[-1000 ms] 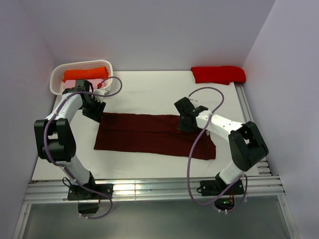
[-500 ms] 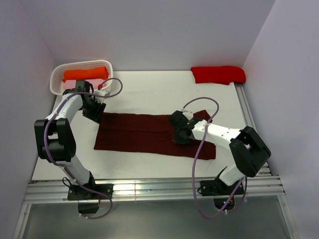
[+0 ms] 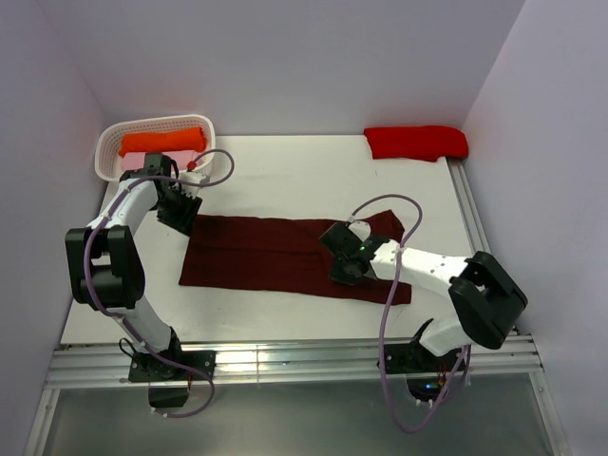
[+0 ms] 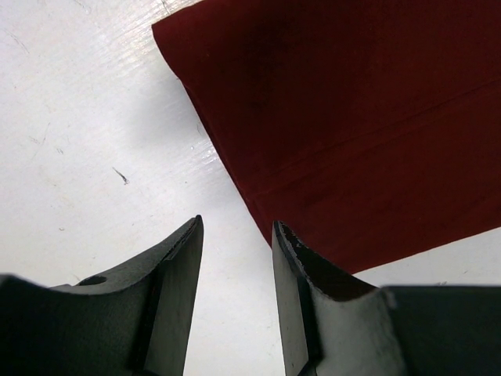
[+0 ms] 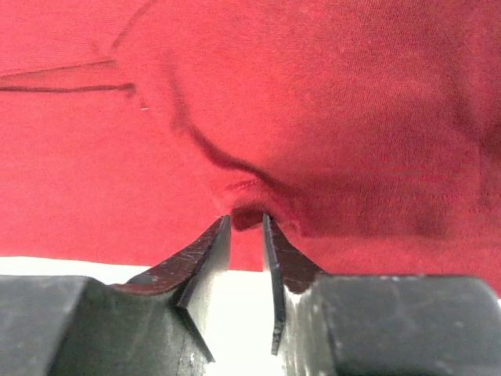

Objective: Roll the t-shirts
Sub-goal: Fold the tshirt

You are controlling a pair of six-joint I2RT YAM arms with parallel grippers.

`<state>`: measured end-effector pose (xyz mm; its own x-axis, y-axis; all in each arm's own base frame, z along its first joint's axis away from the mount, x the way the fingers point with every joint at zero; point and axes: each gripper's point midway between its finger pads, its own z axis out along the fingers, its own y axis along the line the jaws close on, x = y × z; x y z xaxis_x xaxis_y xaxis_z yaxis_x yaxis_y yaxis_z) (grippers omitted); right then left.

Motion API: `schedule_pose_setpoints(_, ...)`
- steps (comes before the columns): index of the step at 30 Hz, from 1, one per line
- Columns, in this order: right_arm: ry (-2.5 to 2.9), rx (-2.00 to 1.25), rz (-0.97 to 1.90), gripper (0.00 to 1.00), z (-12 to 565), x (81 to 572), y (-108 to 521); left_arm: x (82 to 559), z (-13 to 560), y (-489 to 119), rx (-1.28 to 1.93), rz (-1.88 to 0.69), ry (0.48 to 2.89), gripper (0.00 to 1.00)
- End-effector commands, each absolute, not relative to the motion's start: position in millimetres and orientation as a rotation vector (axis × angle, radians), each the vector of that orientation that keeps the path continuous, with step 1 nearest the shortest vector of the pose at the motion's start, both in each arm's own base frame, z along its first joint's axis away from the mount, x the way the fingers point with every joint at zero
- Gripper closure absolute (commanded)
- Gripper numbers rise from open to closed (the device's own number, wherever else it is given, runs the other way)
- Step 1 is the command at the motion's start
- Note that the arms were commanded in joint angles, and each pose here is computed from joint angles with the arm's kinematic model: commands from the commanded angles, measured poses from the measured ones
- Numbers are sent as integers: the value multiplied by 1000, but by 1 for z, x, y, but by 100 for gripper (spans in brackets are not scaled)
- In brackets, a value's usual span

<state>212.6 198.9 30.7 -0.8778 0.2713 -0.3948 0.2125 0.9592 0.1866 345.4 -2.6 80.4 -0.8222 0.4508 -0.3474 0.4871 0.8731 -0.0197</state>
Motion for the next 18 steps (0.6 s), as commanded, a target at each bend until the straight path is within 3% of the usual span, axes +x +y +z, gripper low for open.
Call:
schedule_pose_setpoints(1,2583,383,243,67,58,221,199,344,84,-2,728,-158,2697,54)
schedule_pose_setpoints(9,2466,489,201,48,100,247,145,341,89,-4,752,-167,2683,50)
schedule_pose_setpoints(18,2477,743,46,27,73,273,51,339,106,-9,799,-191,2628,46)
